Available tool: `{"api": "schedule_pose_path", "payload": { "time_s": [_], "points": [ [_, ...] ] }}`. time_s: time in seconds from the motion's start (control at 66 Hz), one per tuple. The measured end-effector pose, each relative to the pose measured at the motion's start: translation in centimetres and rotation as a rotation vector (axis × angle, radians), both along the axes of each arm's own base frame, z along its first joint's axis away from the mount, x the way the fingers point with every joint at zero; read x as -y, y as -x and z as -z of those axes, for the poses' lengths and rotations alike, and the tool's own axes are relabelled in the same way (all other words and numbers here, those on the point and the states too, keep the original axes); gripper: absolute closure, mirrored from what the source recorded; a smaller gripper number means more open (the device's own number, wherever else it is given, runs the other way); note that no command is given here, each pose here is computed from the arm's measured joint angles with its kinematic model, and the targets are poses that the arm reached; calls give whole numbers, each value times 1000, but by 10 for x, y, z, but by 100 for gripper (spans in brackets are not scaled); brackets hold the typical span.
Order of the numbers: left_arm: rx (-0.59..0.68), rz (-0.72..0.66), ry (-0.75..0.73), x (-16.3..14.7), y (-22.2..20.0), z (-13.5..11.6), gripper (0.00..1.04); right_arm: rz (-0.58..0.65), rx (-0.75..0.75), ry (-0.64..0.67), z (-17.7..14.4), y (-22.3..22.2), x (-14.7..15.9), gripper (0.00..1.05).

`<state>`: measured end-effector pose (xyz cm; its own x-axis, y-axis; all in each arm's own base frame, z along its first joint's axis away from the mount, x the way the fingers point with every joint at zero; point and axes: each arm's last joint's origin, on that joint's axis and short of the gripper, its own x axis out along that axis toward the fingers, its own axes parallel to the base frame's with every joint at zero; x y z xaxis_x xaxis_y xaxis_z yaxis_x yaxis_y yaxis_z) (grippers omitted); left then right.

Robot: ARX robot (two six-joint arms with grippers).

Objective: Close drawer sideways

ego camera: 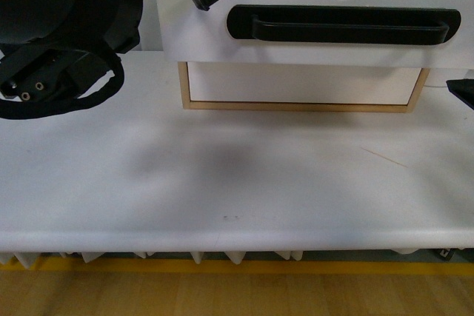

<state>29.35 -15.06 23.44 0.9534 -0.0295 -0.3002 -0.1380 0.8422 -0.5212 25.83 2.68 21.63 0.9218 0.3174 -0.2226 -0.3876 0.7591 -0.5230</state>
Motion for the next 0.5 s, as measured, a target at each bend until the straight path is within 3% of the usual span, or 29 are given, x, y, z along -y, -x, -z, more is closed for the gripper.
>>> {"api": "schedule_pose_path", "payload": {
  "time_s": [0.5],
  "points": [
    [0,27,-23,2,-32,0,6,-2,-23,9,7,-71,-9,9]
  ]
}}
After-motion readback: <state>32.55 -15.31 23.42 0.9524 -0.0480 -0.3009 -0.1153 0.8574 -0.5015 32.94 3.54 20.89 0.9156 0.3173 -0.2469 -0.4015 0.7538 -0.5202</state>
